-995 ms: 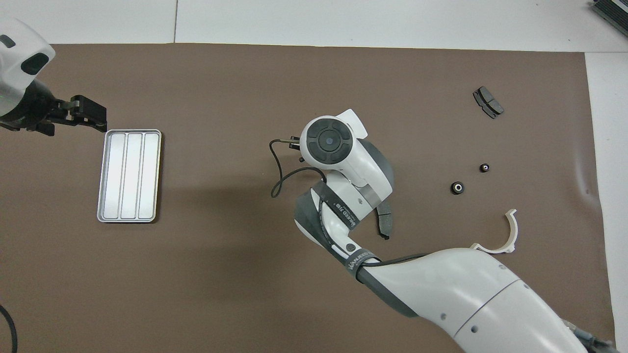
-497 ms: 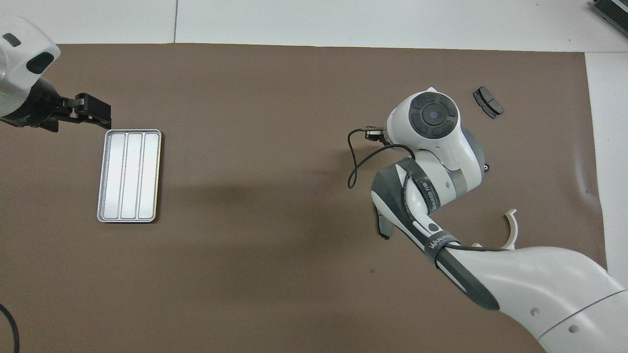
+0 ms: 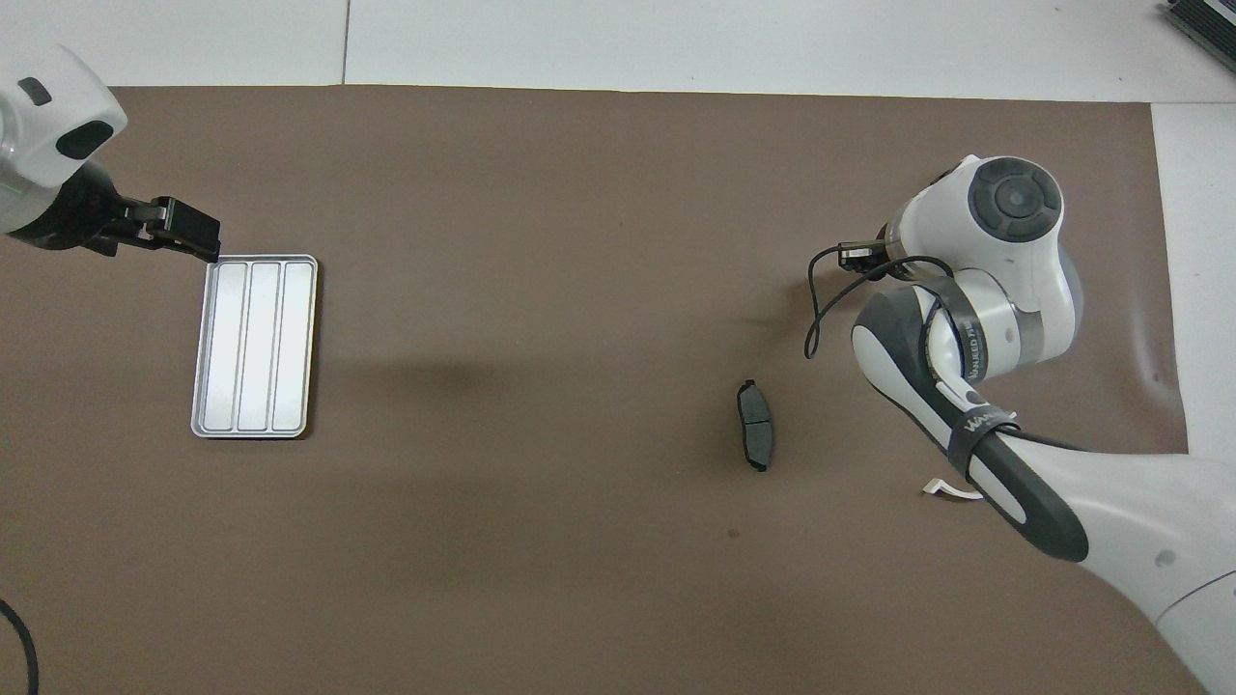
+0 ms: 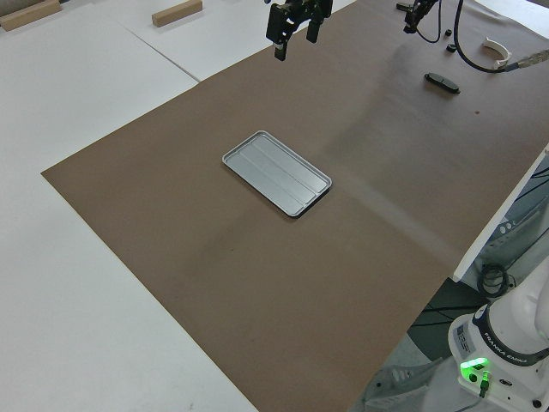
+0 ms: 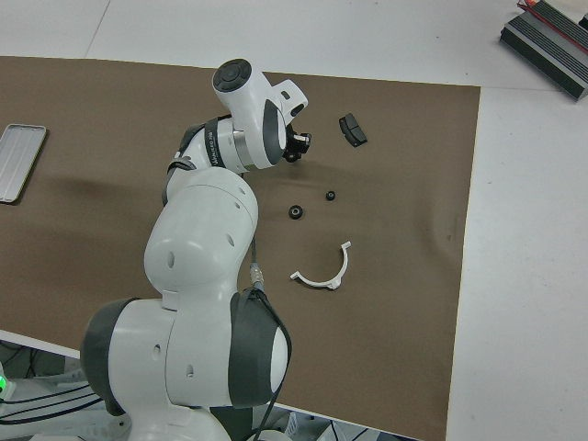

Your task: Place bearing gear from tray to pile

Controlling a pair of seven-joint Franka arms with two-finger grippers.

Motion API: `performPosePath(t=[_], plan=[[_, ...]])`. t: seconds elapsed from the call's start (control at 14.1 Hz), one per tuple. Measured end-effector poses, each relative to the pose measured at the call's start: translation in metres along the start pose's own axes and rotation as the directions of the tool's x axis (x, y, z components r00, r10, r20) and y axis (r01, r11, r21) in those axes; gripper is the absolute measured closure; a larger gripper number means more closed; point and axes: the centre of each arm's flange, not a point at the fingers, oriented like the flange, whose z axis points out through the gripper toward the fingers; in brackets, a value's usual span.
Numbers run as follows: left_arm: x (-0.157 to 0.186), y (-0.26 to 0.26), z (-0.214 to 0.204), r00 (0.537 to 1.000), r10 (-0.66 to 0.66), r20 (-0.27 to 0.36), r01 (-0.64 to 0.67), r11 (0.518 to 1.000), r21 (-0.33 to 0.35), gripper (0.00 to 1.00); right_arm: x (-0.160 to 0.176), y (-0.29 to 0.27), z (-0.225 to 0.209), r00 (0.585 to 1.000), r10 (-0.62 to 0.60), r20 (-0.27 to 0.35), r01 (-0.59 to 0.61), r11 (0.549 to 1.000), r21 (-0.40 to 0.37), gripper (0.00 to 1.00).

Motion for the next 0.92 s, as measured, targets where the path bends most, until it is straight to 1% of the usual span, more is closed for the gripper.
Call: performPosePath(t=[0.07, 0.14, 0.21, 0.28, 0.36, 0.43, 0.5, 0.57, 0.78, 0.92], plan=[[0.0, 0.0, 0.001, 1.0, 0.002, 0.001, -0.002, 1.0, 0.0, 0.0, 0.003, 0.009, 0.002, 1.0, -0.01, -0.002, 0.01, 1.0, 0.011, 0.65], [0.0, 0.0, 0.001, 1.0, 0.002, 0.001, -0.002, 1.0, 0.0, 0.0, 0.007, 0.017, 0.002, 1.0, -0.026, -0.007, 0.026, 1.0, 0.015, 0.57], [0.0, 0.0, 0.001, 1.0, 0.003, 0.001, -0.003, 1.0, 0.0, 0.0, 0.011, 0.022, 0.0, 0.999, -0.038, -0.014, 0.038, 0.999, 0.017, 0.48], [0.0, 0.0, 0.001, 1.0, 0.003, 0.001, -0.003, 1.0, 0.0, 0.0, 0.014, 0.024, -0.003, 0.999, -0.043, -0.022, 0.043, 0.999, 0.018, 0.35], [0.0, 0.001, 0.001, 1.0, 0.003, 0.001, -0.003, 1.0, 0.0, 0.0, 0.016, 0.024, -0.006, 0.999, -0.045, -0.03, 0.045, 0.999, 0.019, 0.26], [0.0, 0.001, 0.001, 1.0, 0.004, 0.001, -0.004, 1.0, 0.0, 0.0, 0.019, 0.022, -0.01, 0.998, -0.046, -0.038, 0.047, 0.999, 0.02, 0.13], [0.0, 0.001, 0.001, 1.0, 0.004, 0.002, -0.004, 1.0, 0.0, 0.0, 0.021, 0.019, -0.015, 0.998, -0.05, -0.043, 0.05, 0.998, 0.021, 0.03], [-0.001, 0.001, 0.001, 1.0, 0.004, 0.001, -0.004, 1.0, 0.0, 0.0, 0.023, 0.016, -0.022, 0.998, -0.053, -0.046, 0.054, 0.998, 0.021, 0.0], [-0.001, 0.001, 0.001, 1.0, 0.004, 0.002, -0.004, 1.0, 0.0, 0.0, 0.021, 0.016, -0.054, 0.999, -0.031, -0.04, 0.032, 0.999, 0.011, 0.0], [-0.001, 0.002, 0.001, 1.0, 0.005, 0.003, -0.005, 1.0, 0.0, 0.0, 0.016, 0.019, -0.085, 1.0, -0.015, -0.017, 0.015, 1.0, -0.006, 0.0]])
